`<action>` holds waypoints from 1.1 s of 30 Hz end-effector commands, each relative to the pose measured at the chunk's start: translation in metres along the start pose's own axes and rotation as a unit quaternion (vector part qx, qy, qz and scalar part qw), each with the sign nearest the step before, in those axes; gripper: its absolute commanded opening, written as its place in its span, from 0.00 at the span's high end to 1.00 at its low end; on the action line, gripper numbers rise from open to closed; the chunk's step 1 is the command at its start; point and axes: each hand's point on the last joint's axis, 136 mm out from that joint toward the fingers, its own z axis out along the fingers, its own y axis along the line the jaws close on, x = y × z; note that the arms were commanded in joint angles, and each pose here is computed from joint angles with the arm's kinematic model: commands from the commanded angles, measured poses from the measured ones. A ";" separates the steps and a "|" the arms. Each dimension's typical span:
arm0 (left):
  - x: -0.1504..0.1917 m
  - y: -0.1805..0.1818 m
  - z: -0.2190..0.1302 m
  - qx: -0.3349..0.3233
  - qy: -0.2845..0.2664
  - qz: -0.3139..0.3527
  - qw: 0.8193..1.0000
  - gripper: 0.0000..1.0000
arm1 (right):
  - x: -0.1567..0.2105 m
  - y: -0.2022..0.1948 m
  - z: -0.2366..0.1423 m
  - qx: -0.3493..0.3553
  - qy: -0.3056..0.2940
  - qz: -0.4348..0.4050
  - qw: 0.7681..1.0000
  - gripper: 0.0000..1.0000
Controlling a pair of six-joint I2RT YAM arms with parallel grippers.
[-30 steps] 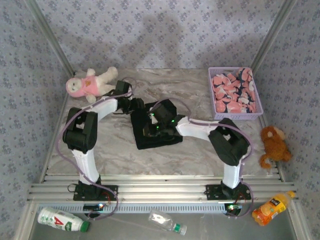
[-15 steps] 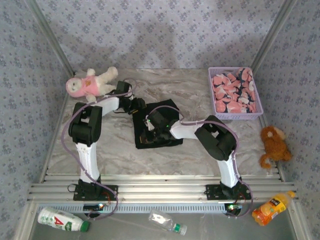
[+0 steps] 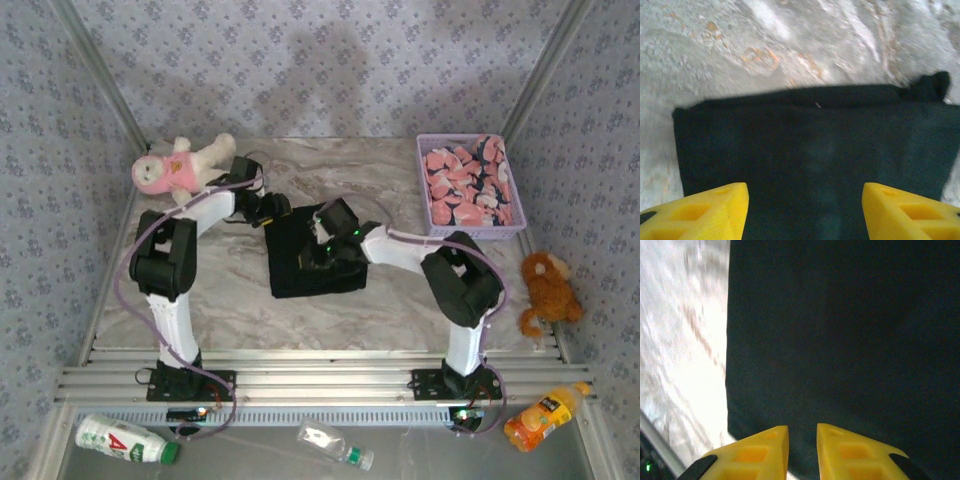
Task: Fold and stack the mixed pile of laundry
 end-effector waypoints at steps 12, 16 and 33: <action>0.121 -0.026 0.010 -0.022 -0.015 -0.008 1.000 0.36 | -0.127 -0.098 -0.012 0.130 -0.135 0.046 0.981 0.62; 0.135 0.000 0.017 -0.069 0.000 -0.003 0.998 0.36 | -0.115 -0.137 -0.002 0.167 -0.116 0.109 0.973 0.63; 0.105 -0.031 -0.001 -0.101 -0.011 0.066 0.993 0.14 | -0.110 -0.090 -0.072 0.071 -0.182 0.094 0.976 0.32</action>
